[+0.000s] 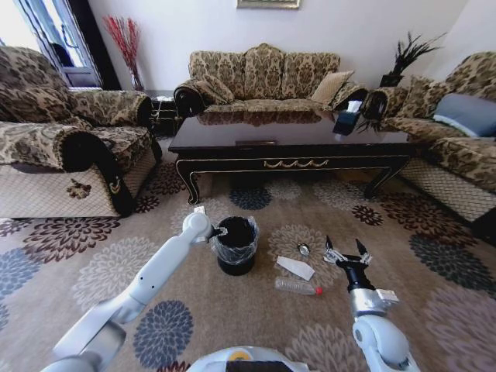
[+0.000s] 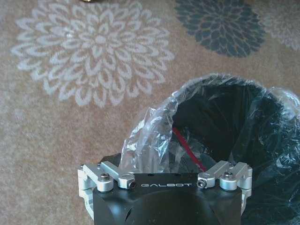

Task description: Move to the front of the table and pick up the trash from the floor, then place it into the trash bin.

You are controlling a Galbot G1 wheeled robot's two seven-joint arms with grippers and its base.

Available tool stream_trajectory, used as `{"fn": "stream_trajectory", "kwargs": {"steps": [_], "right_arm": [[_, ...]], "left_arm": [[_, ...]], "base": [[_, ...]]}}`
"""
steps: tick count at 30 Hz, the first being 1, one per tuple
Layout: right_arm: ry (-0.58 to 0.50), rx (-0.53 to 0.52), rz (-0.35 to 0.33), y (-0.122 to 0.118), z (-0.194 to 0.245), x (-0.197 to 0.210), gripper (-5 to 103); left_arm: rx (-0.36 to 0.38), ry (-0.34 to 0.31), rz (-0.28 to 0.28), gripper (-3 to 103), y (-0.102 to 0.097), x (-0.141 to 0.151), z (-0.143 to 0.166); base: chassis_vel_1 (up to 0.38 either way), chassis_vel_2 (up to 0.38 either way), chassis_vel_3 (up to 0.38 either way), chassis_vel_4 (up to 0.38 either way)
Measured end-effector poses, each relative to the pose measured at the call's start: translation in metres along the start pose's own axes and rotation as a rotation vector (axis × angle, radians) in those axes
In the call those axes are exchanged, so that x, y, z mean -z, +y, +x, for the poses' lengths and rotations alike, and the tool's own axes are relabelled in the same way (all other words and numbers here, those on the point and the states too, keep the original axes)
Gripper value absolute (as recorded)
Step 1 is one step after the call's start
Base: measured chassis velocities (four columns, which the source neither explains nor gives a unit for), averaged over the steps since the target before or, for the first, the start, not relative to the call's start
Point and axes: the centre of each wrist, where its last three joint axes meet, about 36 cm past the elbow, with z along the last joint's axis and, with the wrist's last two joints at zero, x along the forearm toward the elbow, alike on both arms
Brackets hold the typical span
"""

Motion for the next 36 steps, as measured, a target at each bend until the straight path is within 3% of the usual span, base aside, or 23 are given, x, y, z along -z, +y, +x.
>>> {"fn": "stream_trajectory", "kwargs": {"steps": [8,12,20,21,24,25,28,30,33,36], "right_arm": [[0.001,-0.002,0.001,-0.001,0.001,0.0,100],[0.001,-0.003,0.003,-0.001,0.001,0.0,100],[0.003,0.0,-0.002,0.001,0.0,-0.001,100],[0.003,0.0,-0.002,0.001,0.0,-0.001,100],[0.009,-0.001,-0.004,0.001,0.001,-0.004,100],[0.009,-0.001,-0.004,0.001,0.001,-0.004,100],[0.01,0.004,-0.008,0.004,0.0,-0.005,100],[0.01,0.005,-0.009,0.004,0.0,-0.005,100],[0.012,0.006,-0.012,0.006,0.0,-0.006,100],[0.016,0.006,-0.011,0.006,0.0,-0.007,100]], "left_arm": [[0.0,0.031,0.037,94,-0.005,0.003,-0.016],[0.003,0.043,0.055,87,-0.006,0.006,-0.023],[0.01,0.057,0.074,54,-0.006,0.002,-0.037],[0.01,0.057,0.074,54,-0.006,0.002,-0.037],[0.013,0.049,0.074,39,-0.002,0.003,-0.035],[0.013,0.049,0.074,39,-0.002,0.003,-0.035],[0.014,0.042,0.072,23,0.002,0.003,-0.033],[0.017,0.041,0.071,23,0.002,0.003,-0.034],[0.024,0.045,0.073,9,0.006,-0.001,-0.037],[0.023,0.049,0.074,3,0.009,-0.003,-0.039]], "base": [[0.0,0.0,0.0,0.0],[0.0,0.0,0.0,0.0],[0.0,0.0,0.0,0.0],[0.0,0.0,0.0,0.0],[0.0,0.0,0.0,0.0],[0.0,0.0,0.0,0.0],[0.0,0.0,0.0,0.0],[0.0,0.0,0.0,0.0],[0.0,0.0,0.0,0.0],[0.0,0.0,0.0,0.0]]}}
